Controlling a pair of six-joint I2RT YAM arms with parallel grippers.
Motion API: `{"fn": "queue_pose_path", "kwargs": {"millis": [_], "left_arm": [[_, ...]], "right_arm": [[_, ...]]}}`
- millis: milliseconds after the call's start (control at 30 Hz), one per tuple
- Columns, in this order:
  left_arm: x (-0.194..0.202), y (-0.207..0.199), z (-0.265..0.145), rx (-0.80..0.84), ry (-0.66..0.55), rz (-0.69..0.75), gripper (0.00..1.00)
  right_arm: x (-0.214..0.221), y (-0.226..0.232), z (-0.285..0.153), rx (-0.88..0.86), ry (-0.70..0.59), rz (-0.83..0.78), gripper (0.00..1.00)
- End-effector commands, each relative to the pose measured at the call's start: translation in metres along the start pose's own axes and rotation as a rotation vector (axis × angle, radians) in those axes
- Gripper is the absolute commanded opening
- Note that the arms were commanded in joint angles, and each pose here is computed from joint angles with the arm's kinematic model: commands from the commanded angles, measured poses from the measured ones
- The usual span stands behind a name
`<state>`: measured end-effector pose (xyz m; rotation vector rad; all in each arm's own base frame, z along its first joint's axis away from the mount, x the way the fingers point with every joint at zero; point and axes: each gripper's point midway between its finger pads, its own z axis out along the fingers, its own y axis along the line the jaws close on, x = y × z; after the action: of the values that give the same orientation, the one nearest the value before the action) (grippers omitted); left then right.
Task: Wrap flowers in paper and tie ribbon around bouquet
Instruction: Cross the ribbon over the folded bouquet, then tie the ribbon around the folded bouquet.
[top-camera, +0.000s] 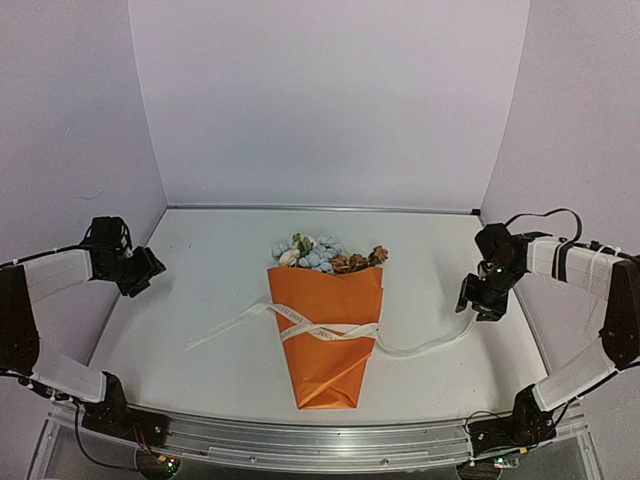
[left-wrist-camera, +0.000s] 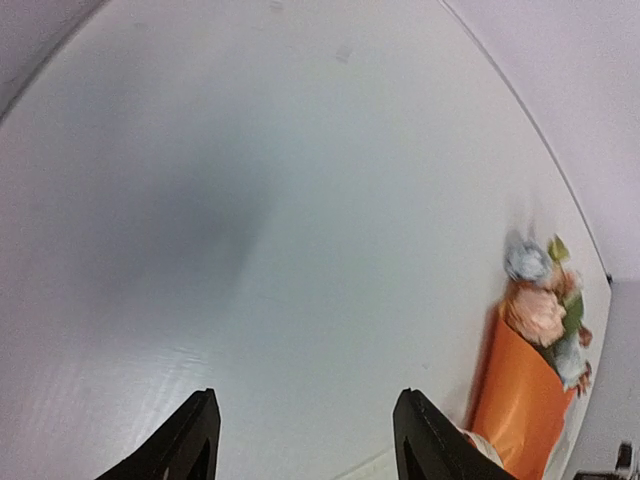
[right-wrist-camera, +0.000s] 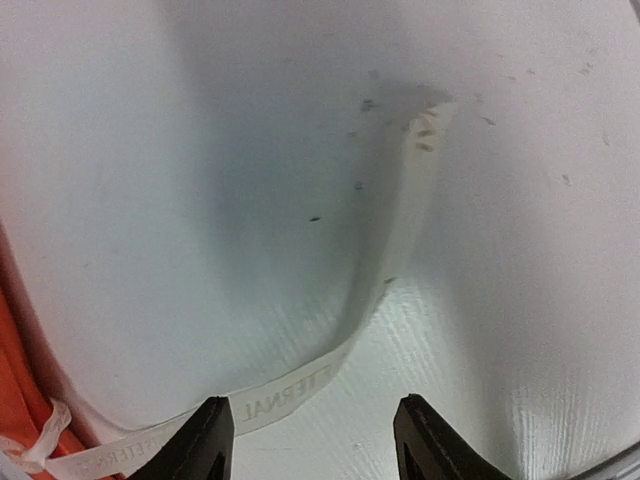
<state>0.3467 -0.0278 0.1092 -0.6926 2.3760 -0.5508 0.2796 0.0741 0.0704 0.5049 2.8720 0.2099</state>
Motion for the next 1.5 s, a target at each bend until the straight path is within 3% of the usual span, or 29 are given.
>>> {"fn": "queue_pose_path", "kwargs": {"millis": [0,100,200,333,533,833,1467], "left_arm": [[0.035,-0.084,-0.005,0.196,0.085,0.211,0.6],[0.072,-0.116,0.003,0.283,0.176,0.142,0.59],[0.109,-0.141,0.013,0.36,0.243,-0.025,0.58],[0.147,-0.167,0.022,0.436,0.254,-0.241,0.62],[0.177,-0.183,0.037,0.415,0.292,-0.366,0.63],[0.199,-0.198,0.059,0.385,0.337,-0.364,0.58],[0.213,-0.195,0.083,0.309,0.37,-0.337,0.3]], "right_arm": [[0.003,0.043,-0.014,-0.121,-0.065,-0.219,0.62],[0.004,0.044,-0.018,-0.107,-0.089,-0.212,0.64],[0.006,0.054,-0.02,-0.156,-0.103,-0.178,0.64],[0.014,0.068,-0.021,-0.164,-0.116,-0.213,0.66],[0.025,0.078,-0.018,-0.161,-0.129,-0.259,0.66],[0.033,0.09,-0.019,-0.186,-0.139,-0.291,0.65],[0.069,0.116,-0.012,-0.209,-0.115,-0.592,0.67]]}}
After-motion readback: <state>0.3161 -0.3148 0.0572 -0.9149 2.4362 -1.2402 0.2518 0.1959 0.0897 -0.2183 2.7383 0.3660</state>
